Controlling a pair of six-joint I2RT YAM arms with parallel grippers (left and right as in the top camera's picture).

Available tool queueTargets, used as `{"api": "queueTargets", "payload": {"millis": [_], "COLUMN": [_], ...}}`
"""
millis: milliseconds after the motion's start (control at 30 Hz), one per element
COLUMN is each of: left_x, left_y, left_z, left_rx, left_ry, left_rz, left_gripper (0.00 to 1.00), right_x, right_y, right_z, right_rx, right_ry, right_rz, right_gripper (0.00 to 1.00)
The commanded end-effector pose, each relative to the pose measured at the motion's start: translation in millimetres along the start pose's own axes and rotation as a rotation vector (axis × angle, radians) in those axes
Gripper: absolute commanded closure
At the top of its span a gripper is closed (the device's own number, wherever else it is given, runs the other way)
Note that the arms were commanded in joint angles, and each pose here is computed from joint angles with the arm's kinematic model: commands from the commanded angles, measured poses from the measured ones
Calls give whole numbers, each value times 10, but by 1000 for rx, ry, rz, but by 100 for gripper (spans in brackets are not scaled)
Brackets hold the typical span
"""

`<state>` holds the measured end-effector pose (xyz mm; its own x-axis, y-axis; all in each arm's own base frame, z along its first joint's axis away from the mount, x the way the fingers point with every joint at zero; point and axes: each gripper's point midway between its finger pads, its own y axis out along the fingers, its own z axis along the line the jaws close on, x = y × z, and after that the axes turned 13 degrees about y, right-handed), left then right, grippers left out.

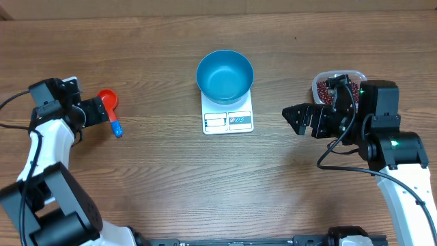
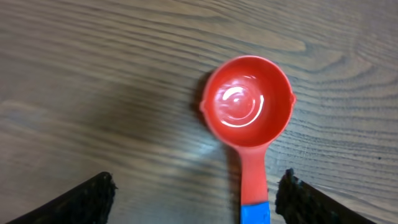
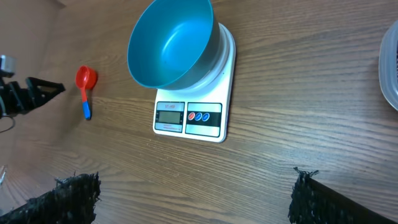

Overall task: Scoop item into bowl and weigh 150g on scale
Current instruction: 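Reach the left gripper to the red scoop, raise right arm, then grasp the red scoop with the left gripper and lift it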

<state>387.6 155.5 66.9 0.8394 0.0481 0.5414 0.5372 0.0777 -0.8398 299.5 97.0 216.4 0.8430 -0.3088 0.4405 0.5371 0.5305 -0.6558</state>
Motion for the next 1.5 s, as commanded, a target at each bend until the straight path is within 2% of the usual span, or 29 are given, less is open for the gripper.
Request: {"api": "queueTargets", "payload": {"millis": [0,300,1067,1333,1467], "left_x": [45,-72,381,229,178], "left_y": [141,366,358,584,681], "left_z": [-101,-97,54,26,27], "left_rx": [-69,-79,-11,-37,-40], "left_ry": [48,64,81,53,52], "left_rz": [-15,18,-165,-123,-112], "left_gripper": [17,23,27,30,36], "right_x": [79,56,37,10,-4], "right_y": [-55,-54,-52,-50,-51], "right_z": [109,99,89,77,72], "right_rx": [26,23,19,15,13], "right_ry": [-21,-15,-10,-3,0], "right_rz": [-23,-14,-7,3,8], "right_gripper": [0,0,0,0,0]}}
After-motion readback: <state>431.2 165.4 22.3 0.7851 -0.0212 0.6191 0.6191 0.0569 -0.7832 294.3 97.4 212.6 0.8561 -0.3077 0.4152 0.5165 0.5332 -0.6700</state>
